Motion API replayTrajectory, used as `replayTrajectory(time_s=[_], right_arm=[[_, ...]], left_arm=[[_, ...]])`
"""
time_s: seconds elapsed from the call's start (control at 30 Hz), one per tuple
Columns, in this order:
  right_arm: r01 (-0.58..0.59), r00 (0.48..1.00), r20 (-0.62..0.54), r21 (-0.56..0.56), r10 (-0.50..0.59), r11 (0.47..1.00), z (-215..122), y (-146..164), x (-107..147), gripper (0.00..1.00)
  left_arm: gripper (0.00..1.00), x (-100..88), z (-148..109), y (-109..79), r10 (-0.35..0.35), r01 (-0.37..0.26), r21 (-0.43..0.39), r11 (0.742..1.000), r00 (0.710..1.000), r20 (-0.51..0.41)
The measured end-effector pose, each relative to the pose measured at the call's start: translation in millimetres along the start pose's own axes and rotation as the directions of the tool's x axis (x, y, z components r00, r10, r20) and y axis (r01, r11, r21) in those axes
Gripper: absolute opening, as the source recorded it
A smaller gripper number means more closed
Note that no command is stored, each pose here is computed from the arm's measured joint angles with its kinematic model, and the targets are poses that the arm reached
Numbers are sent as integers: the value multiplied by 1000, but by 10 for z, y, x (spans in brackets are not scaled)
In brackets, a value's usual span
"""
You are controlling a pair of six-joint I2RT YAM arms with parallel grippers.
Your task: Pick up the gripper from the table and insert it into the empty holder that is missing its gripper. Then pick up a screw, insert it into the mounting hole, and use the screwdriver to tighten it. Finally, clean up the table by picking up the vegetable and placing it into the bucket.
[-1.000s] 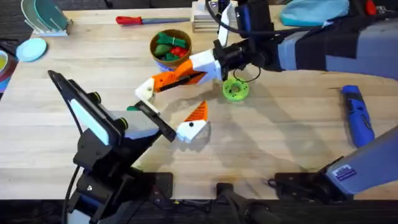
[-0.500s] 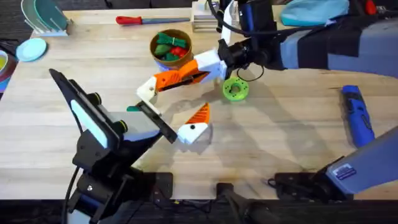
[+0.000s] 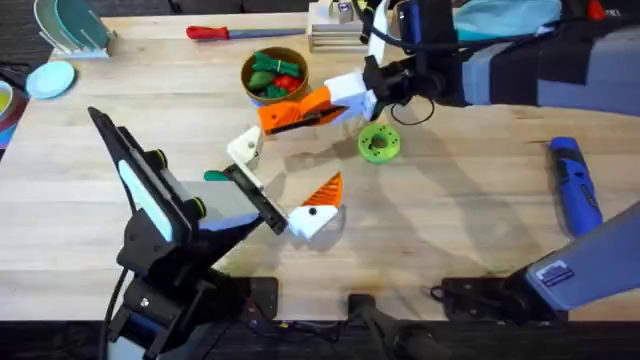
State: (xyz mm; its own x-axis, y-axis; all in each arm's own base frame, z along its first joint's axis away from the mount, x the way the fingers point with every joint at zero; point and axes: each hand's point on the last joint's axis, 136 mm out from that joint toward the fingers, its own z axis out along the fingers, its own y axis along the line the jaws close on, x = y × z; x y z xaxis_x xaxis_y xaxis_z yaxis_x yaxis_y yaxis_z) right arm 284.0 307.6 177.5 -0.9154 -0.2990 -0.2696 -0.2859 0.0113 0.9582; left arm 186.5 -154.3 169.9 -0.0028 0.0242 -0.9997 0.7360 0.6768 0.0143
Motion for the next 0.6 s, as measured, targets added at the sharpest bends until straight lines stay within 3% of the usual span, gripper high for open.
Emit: replayTrajectory(time_s=[0.27, 0.6], right_arm=[[-38, 999, -34, -3, 38, 999, 65, -23, 121, 8], [-36, 999, -23, -27, 35, 999, -100, -35, 153, 8]], left_arm=[[993, 7, 0, -6, 1, -1, 3, 1000, 1000, -3], [993, 5, 0, -3, 5, -5, 2, 1000, 1000, -2]])
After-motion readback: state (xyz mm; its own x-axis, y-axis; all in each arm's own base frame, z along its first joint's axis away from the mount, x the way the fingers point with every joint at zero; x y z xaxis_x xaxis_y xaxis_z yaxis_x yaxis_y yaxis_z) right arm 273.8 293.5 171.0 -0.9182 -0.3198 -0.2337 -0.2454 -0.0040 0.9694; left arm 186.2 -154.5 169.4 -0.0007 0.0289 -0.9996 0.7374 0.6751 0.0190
